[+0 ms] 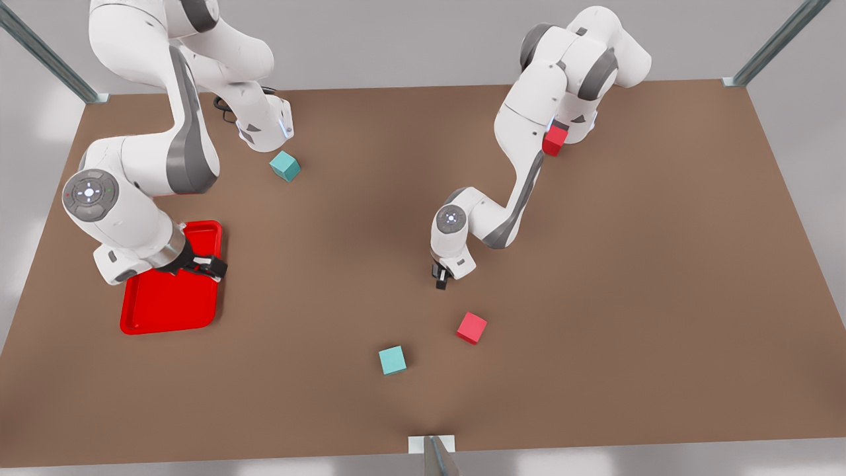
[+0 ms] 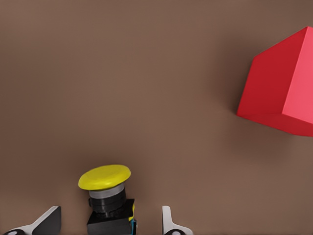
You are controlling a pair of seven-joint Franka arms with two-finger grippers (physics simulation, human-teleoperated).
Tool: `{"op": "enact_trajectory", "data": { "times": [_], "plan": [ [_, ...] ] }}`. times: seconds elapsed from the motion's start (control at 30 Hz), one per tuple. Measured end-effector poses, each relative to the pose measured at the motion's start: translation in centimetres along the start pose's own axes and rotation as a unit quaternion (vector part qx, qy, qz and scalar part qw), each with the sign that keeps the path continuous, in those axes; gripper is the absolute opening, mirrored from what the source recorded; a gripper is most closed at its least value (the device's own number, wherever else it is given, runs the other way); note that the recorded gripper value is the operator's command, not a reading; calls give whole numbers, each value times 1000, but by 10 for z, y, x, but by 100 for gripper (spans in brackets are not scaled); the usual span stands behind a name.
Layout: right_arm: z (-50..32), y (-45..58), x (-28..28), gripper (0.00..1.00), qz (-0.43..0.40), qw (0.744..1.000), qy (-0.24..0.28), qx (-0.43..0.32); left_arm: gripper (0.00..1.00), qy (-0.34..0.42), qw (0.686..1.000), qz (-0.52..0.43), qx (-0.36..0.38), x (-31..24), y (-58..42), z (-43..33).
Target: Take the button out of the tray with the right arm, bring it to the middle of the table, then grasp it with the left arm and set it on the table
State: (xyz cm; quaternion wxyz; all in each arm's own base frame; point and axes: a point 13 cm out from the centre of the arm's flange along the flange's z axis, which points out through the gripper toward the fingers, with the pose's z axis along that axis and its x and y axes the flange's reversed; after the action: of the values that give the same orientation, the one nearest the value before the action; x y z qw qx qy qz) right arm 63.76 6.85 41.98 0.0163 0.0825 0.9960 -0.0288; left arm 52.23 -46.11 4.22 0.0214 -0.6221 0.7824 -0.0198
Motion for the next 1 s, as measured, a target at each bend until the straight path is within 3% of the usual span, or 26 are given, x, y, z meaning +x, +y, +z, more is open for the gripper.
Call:
{"op": "enact_trajectory", "data": {
  "times": [0.07, 0.13, 0.23, 0.3, 0.43, 1.0],
  "plan": [
    [0, 3, -6, 100, -6, 1000, -5, -3, 99, 2, 1000, -1, 3, 2, -2, -2],
    [0, 4, -7, 100, -12, 1000, -7, -4, 79, 3, 1000, -2, 4, 3, -3, -3],
    [1, 4, -9, 100, -19, 1000, -8, -5, 76, 3, 1000, -4, 3, 1, -4, -2],
    [1, 4, -10, 100, -23, 1000, -10, -6, 60, 3, 1000, -5, 3, 0, -4, -1],
    [0, 3, -11, 100, -29, 999, -12, -7, 43, 3, 1000, -7, 2, -1, -4, -2],
    [1, 4, -16, 100, -45, 999, -18, -9, 40, 2, 1000, -5, 2, -14, -14, -11]
  ]
}}
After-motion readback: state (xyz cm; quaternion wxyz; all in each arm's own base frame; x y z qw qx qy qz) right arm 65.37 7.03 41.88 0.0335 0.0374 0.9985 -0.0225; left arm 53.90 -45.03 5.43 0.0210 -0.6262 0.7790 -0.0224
